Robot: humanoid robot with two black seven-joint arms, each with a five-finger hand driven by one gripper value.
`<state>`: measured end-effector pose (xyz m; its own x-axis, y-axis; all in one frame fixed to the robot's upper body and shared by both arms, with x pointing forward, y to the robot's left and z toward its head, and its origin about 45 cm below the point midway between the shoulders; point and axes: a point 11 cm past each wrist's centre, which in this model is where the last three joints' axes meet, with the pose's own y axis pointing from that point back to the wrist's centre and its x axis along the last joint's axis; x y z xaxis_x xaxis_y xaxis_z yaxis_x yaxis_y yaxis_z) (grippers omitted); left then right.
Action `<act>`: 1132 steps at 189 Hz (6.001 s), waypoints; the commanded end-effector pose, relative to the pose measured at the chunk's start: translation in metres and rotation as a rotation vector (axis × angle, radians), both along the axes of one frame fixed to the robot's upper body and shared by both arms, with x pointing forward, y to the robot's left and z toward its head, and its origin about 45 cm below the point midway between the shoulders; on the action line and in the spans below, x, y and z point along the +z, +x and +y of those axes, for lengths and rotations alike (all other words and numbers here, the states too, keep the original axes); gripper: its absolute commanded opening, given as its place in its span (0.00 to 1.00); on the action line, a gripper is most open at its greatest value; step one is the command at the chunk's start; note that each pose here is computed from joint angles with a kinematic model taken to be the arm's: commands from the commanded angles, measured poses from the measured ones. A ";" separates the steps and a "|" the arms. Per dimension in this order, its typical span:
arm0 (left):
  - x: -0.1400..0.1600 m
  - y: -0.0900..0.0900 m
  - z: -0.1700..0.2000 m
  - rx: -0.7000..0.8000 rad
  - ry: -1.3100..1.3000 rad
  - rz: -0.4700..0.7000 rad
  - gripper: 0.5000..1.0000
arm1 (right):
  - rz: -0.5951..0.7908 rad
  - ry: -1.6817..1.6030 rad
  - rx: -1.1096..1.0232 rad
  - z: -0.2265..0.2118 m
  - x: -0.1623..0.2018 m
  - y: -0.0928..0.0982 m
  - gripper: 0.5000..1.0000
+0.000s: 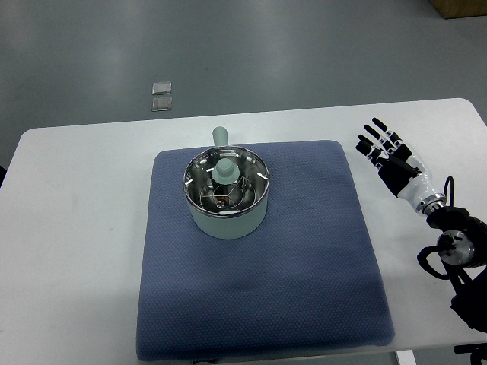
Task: Open lid and place right of pot
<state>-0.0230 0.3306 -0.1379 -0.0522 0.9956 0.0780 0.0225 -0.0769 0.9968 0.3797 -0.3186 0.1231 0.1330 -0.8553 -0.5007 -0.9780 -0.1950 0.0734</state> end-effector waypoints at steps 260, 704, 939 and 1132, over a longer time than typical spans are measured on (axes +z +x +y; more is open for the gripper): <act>0.000 0.000 0.000 0.000 0.001 0.000 1.00 | -0.253 -0.555 0.346 -0.006 0.120 0.056 0.84; 0.000 0.000 0.000 0.000 0.000 0.000 1.00 | -0.834 -1.890 1.230 0.273 0.172 0.038 0.37; 0.000 0.000 0.000 0.000 0.000 0.000 1.00 | -0.815 -1.927 1.236 0.266 0.166 0.039 0.00; 0.000 0.000 0.000 0.000 0.000 0.000 1.00 | -0.638 -2.018 1.064 0.110 0.209 0.055 0.00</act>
